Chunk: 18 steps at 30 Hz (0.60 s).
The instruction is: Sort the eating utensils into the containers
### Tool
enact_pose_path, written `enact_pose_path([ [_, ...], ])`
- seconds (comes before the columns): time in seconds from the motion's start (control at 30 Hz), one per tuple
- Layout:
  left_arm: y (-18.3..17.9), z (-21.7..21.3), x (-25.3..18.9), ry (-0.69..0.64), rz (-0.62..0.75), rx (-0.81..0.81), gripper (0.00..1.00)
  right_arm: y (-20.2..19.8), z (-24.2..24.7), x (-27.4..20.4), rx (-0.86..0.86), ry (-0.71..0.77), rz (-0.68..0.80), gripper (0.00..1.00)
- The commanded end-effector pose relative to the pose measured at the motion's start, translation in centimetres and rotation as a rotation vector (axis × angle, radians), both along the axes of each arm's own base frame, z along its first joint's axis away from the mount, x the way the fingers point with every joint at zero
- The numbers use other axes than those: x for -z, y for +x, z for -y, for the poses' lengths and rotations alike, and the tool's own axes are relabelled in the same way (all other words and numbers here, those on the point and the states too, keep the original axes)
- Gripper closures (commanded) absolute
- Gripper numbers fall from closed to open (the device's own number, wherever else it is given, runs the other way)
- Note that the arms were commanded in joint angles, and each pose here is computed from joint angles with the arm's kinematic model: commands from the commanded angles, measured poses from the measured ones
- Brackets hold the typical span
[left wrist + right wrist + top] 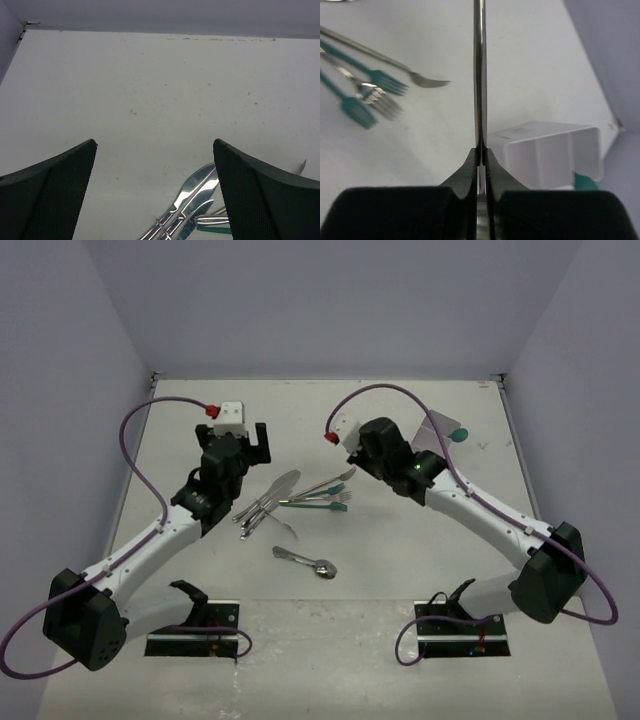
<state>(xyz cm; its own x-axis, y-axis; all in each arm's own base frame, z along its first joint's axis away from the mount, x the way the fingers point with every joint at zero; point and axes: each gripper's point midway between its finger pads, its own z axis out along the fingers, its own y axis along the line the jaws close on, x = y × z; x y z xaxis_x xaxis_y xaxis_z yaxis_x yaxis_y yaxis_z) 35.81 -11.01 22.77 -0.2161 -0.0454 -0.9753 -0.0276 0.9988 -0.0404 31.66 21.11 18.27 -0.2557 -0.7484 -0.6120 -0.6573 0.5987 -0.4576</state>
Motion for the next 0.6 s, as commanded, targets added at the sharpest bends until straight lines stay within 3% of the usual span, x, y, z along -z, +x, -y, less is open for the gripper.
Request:
enact_pose_path([
  [0.0,-0.2,-1.6,-1.3,0.014,0.041,-0.061,0.0,5.6,6.4,-7.0,0.072,-0.262,0.234,1.0],
  [0.1,-0.3,-1.8,-1.5,0.015,0.046,-0.065,0.0,7.1,9.4,-9.5,0.027,-0.42,0.288,1.0],
  [0.23,-0.4,-2.1,-1.9,0.024,0.054,-0.079,0.0,8.6,13.4,-12.8,-0.011,-0.763,0.355,1.0],
  [0.3,-0.4,-2.1,-2.0,0.026,0.056,-0.076,0.0,9.0,16.3,-13.6,0.03,-0.916,0.322,1.0],
  [0.43,-0.1,-2.1,-1.8,0.052,0.057,-0.076,0.0,9.4,20.6,-13.8,-0.053,-1.214,0.217,1.0],
  [0.57,0.3,-2.1,-1.3,0.061,0.045,-0.085,0.0,9.1,22.9,-13.8,-0.074,-1.334,0.155,1.0],
])
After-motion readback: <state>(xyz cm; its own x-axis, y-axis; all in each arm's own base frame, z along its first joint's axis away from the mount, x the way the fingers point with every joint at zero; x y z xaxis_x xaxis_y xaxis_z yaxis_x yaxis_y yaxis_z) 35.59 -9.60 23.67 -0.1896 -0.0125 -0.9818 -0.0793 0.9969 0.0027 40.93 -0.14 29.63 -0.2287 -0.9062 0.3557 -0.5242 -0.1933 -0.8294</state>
